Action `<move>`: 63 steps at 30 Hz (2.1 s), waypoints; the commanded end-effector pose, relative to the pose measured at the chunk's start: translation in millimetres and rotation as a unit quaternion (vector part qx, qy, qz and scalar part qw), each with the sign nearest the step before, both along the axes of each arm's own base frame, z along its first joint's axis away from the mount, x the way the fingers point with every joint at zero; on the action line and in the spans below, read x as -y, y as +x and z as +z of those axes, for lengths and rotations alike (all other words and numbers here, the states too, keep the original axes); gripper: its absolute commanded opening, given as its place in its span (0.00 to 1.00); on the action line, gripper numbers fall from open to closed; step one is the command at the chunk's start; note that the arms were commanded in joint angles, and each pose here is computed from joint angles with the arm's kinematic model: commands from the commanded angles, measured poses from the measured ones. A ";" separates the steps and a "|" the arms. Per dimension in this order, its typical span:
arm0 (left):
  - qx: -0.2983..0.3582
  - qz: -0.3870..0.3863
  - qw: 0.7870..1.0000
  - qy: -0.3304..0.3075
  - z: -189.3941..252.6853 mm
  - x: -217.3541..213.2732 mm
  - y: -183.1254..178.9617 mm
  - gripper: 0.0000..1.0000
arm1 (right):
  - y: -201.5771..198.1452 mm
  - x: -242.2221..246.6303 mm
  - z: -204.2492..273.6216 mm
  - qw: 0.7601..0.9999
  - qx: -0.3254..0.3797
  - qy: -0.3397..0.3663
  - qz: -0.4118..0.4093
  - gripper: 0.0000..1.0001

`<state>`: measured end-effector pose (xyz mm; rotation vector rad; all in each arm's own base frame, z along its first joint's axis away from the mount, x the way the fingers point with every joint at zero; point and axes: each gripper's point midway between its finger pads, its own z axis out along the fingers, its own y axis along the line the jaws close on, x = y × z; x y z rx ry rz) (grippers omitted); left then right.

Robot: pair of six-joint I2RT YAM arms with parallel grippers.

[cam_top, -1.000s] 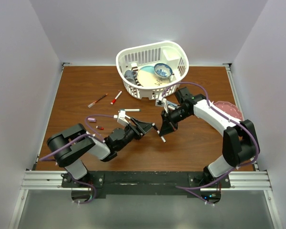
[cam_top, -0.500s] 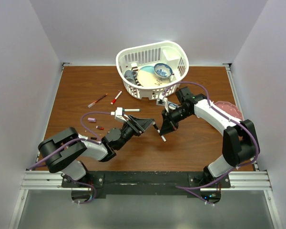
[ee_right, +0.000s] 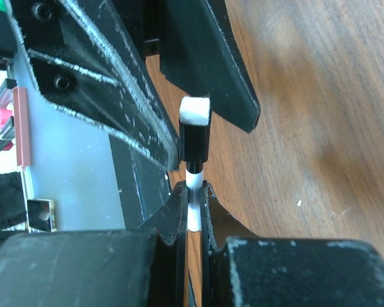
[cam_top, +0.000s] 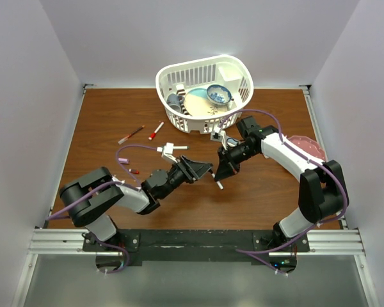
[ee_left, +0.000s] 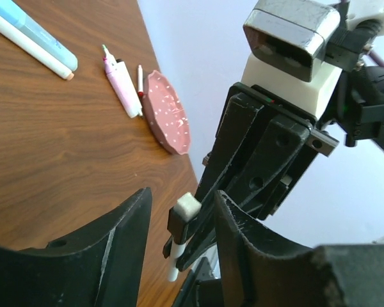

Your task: Open the pen caps

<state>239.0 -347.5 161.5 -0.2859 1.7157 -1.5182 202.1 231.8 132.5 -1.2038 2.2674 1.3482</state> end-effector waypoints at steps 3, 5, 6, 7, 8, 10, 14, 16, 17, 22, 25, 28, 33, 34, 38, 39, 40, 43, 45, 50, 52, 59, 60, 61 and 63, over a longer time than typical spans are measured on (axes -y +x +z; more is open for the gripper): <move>0.043 0.028 0.997 0.057 17.8 6.3 12.6 0.45 | 6.3 -0.9 1.2 1.000 0.008 0.000 -0.006 0.00; 0.046 0.029 0.996 0.069 16.2 6.1 12.9 0.44 | 6.9 -1.0 1.1 1.000 0.009 0.000 -0.007 0.00; 0.046 0.028 0.996 0.070 17.1 7.4 13.4 0.44 | 7.3 -1.0 0.5 1.000 0.010 -0.001 -0.007 0.00; 0.045 0.024 0.996 0.073 16.5 8.8 12.9 0.44 | 7.4 -0.9 0.3 1.000 0.009 -0.002 -0.008 0.00; 0.040 0.022 0.996 0.082 11.7 10.1 13.2 0.45 | 7.6 -0.5 0.2 1.000 0.011 -0.003 -0.009 0.00; 0.038 0.018 0.995 0.086 11.9 13.8 13.9 0.45 | 8.3 -0.4 0.4 1.000 0.012 -0.004 -0.010 0.00; 0.025 0.015 0.993 0.110 3.8 19.5 14.8 0.42 | 9.8 0.3 0.0 1.000 0.016 -0.006 -0.013 0.00; 0.021 0.017 0.993 0.112 5.4 21.7 15.8 0.38 | 9.4 0.0 -0.4 1.000 0.015 -0.006 -0.013 0.00; 0.019 0.019 0.993 0.113 4.7 21.2 17.0 0.35 | 9.4 0.0 -0.8 1.000 0.015 -0.007 -0.012 0.00; 0.020 0.017 0.993 0.112 6.7 22.1 17.0 0.19 | 10.2 0.5 -1.6 1.000 0.017 -0.009 -0.013 0.00; 0.024 0.011 0.994 0.108 9.5 24.1 14.9 0.01 | 10.1 0.4 -1.1 1.000 0.017 -0.009 -0.014 0.00; 0.030 0.012 0.994 0.100 13.1 20.7 14.5 0.00 | 9.7 -0.3 -1.0 1.000 0.014 -0.007 -0.014 0.23; 0.063 0.000 0.997 0.053 33.3 16.5 12.9 0.00 | 1.9 -5.7 7.8 1.000 -0.001 0.025 0.001 0.52; 0.068 -0.001 0.997 0.049 35.5 17.3 12.5 0.00 | 0.9 -7.0 9.4 0.999 -0.002 0.032 0.004 0.54; 0.082 -0.004 0.996 0.028 48.0 20.7 13.5 0.00 | -3.9 -12.2 16.9 0.998 -0.020 0.060 0.011 0.52; 0.081 -0.005 0.996 0.027 47.3 21.6 13.2 0.00 | -3.7 -13.6 18.4 0.998 -0.020 0.066 0.010 0.47; 0.079 -0.005 0.997 0.024 48.0 22.1 13.4 0.00 | -3.6 -14.4 18.9 0.997 -0.025 0.068 0.009 0.40; 0.076 0.014 0.997 0.026 47.1 15.5 18.4 0.00 | -2.9 -14.7 18.9 0.997 -0.029 0.068 0.004 0.00; 0.076 0.046 0.996 0.026 55.4 1.2 29.7 0.00 | -3.6 -14.1 17.3 0.998 -0.029 0.064 0.004 0.00; 0.057 0.225 0.973 0.014 66.8 -101.9 87.3 0.00 | -4.6 -10.4 9.3 0.998 -0.031 0.049 0.001 0.00; 0.063 0.297 0.953 0.019 83.4 -150.7 108.6 0.00 | -4.2 -9.8 6.1 0.999 -0.033 0.042 0.001 0.00; 0.069 0.380 0.920 0.075 103.2 -222.7 116.9 0.00 | -5.0 -9.0 2.1 1.000 -0.013 0.016 0.009 0.00; 0.067 0.382 0.918 0.079 105.0 -227.4 110.9 0.00 | -2.3 -7.4 -0.6 1.000 -0.005 0.005 0.004 0.00; 0.027 0.378 0.918 0.118 78.6 -230.3 106.8 0.00 | 1.7 -5.4 -1.8 1.000 -0.001 -0.008 -0.011 0.00; -0.014 0.378 0.915 0.139 59.1 -237.1 94.5 0.00 | 19.6 3.7 -9.1 0.997 0.048 -0.049 -0.046 0.00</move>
